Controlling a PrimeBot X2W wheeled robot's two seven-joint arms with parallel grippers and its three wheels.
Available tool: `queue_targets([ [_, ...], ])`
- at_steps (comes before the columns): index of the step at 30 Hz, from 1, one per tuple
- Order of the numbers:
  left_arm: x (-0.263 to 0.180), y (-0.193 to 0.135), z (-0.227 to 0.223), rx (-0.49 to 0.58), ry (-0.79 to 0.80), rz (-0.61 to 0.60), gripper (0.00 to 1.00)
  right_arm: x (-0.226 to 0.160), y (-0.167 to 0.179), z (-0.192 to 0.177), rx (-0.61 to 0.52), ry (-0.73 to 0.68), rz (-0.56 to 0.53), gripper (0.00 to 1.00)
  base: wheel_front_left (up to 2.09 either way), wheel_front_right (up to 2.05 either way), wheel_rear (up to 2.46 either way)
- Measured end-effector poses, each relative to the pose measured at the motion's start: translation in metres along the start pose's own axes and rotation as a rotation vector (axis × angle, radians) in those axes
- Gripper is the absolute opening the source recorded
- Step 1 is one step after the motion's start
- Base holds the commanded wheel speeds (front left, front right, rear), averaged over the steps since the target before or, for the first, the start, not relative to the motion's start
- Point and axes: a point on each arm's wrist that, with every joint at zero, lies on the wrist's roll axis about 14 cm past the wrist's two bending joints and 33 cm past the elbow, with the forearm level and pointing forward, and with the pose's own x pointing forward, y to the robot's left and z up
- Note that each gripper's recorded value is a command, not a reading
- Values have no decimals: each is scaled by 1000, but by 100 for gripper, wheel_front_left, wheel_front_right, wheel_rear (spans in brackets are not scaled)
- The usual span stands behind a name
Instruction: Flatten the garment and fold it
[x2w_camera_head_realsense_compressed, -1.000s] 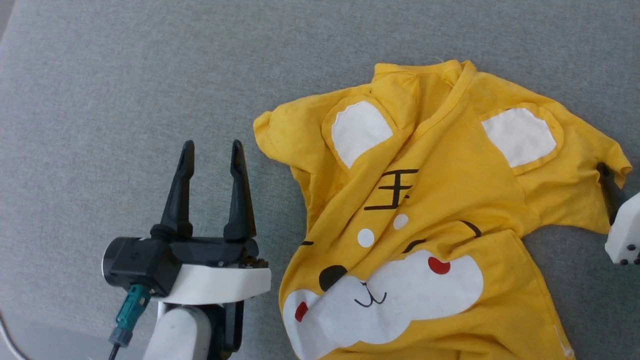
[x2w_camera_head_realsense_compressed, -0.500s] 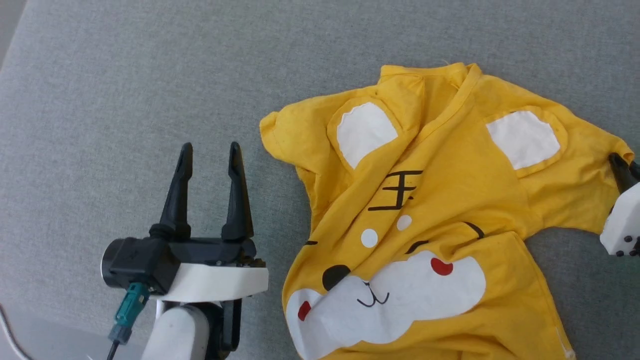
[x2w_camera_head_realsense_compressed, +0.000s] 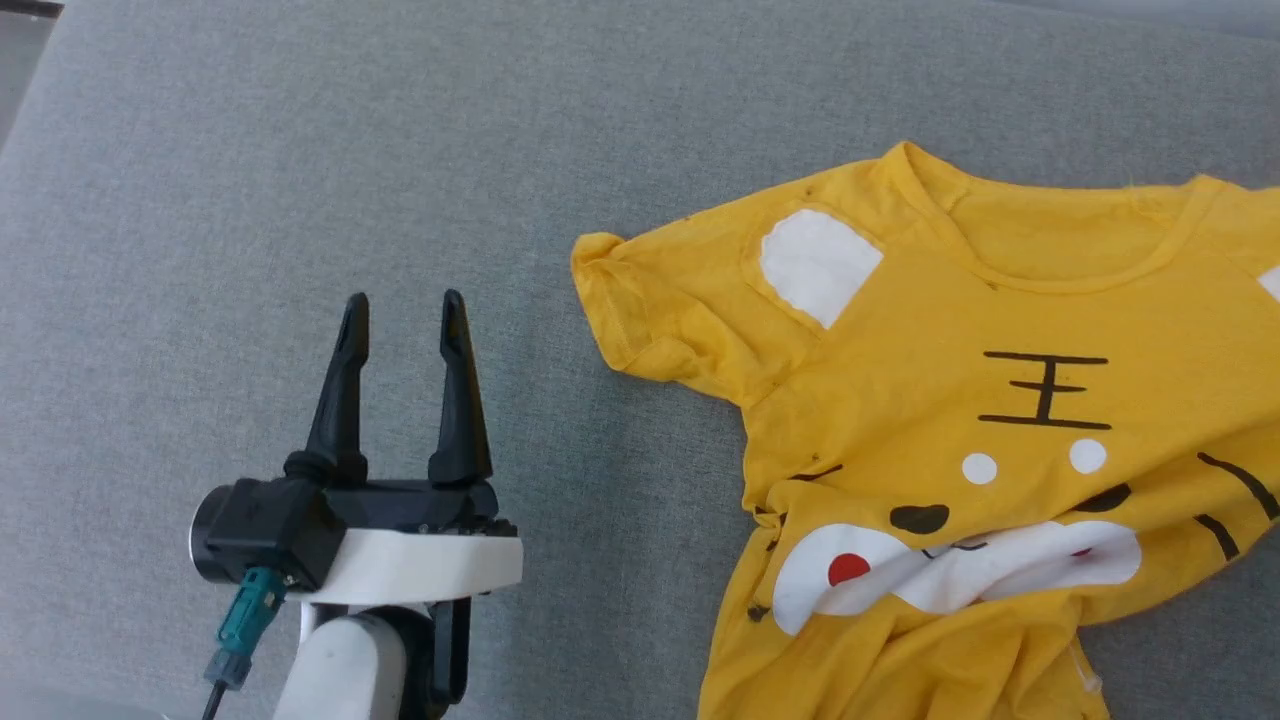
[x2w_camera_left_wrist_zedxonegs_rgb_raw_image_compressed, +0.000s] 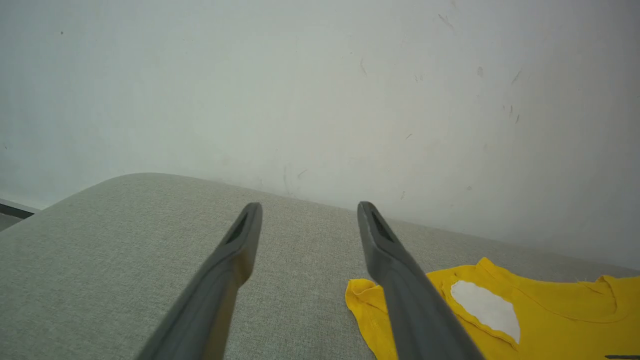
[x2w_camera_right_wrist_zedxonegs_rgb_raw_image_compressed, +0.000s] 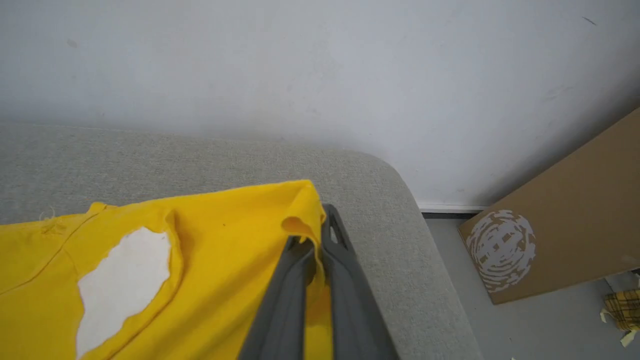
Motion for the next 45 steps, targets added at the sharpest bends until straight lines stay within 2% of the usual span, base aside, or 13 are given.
queue_targets([
  [4,0,-3,-2,-8,6,-16,100,0,-13,-9,-5,13,-34,0,0,0,0],
  [8,-2,-8,-13,2,48,-59,100,0,-3,-17,14,25,-16,0,0,0,0],
  [11,4,-15,-26,51,114,-129,100,3,9,-21,11,29,11,0,0,0,0],
  [16,39,-41,-34,133,196,-278,100,12,21,-16,1,15,39,0,0,0,0],
  [20,56,-56,-59,210,349,-369,100,17,29,-16,-11,13,56,0,0,0,0],
  [29,65,-53,-118,290,650,-379,100,20,41,-22,-22,34,89,0,0,0,0],
  [40,54,-46,-149,237,885,-341,100,21,42,-27,-27,49,94,0,0,0,0],
  [41,53,-46,-151,239,898,-341,47,21,43,-27,-28,50,96,0,0,0,0],
  [42,52,-46,-152,240,915,-343,0,21,43,-28,-28,51,97,0,0,0,0],
  [45,48,-51,-154,221,961,-363,0,20,44,-29,-28,54,99,0,0,0,0],
])
